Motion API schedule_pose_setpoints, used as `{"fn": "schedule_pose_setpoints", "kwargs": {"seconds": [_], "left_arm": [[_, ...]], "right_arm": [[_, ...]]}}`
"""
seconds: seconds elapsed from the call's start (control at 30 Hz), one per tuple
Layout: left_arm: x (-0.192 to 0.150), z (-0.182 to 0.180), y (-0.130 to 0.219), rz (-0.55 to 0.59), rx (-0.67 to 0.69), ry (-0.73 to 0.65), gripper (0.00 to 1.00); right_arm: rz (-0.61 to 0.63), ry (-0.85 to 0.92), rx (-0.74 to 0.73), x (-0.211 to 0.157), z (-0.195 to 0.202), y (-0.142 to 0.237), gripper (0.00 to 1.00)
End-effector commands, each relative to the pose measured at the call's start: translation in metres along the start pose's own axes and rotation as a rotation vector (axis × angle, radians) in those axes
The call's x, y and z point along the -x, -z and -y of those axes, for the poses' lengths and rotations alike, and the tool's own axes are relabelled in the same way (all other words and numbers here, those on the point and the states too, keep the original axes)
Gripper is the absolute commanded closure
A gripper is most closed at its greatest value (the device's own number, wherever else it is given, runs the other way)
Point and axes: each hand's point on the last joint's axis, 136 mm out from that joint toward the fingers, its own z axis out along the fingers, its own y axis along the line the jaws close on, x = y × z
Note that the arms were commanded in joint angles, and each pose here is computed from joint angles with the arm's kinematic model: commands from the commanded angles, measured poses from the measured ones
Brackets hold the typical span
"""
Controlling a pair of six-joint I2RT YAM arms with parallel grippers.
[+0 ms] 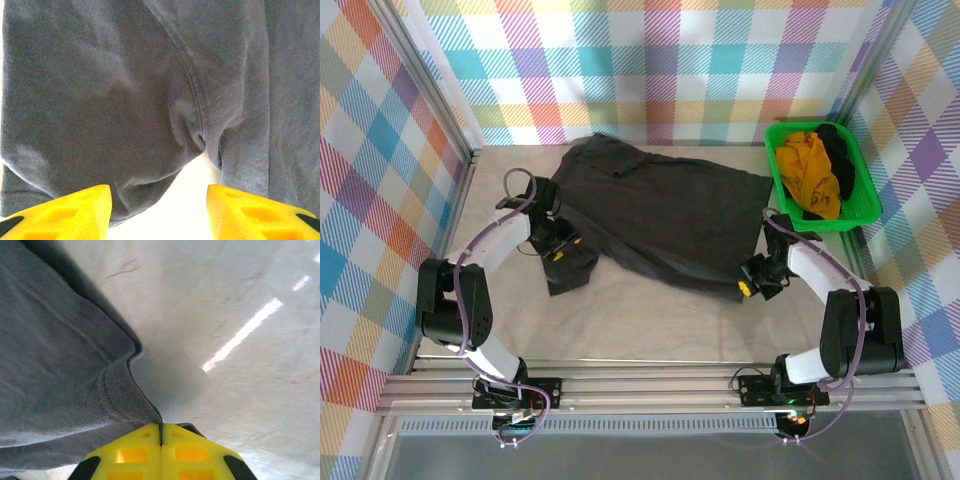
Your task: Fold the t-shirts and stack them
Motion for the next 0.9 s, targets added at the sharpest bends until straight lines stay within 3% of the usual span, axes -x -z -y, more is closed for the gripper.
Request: {"fn": "schedule_pose_setpoints", "kwargs": {"seconds": [0.0, 0.2, 0.3, 0.37, 0.47, 0.7, 0.87], "left_arm": [[-0.013, 0.000, 0.005, -0.019, -0.009, -0.006, 0.47], [-0.022, -0.009, 0.005, -0.035, 0.012, -0.003, 0.46], [-0.026, -0.017, 0.007, -0.042, 0.046, -0.008, 0.46], [-0.028, -0.022, 0.010, -0.038, 0.063, -0.014, 0.45], [-0.027, -0.028, 0.014, -0.022, 0.087, -0.025, 0.44], [-0.018, -0.030, 0.015, 0.010, 0.110, -0.014, 0.42], [-0.011, -0.023, 0.010, 0.011, 0.093, 0.002, 0.41]], "right_arm": [[-0.030, 0.001, -0.096, -0.007, 0.035, 0.003, 1.00], [-0.008, -0.014, -0.125, 0.015, 0.043, 0.003, 0.99], [0.010, -0.024, -0.187, 0.023, 0.051, 0.007, 0.84], [0.054, -0.037, -0.196, 0.025, 0.055, 0.017, 0.66], [0.072, -0.064, -0.161, 0.013, 0.057, 0.027, 0.54], [-0.092, -0.225, -0.051, -0.053, 0.046, 0.003, 0.44], [-0.080, -0.339, 0.017, -0.049, 0.030, -0.009, 0.39]]}}
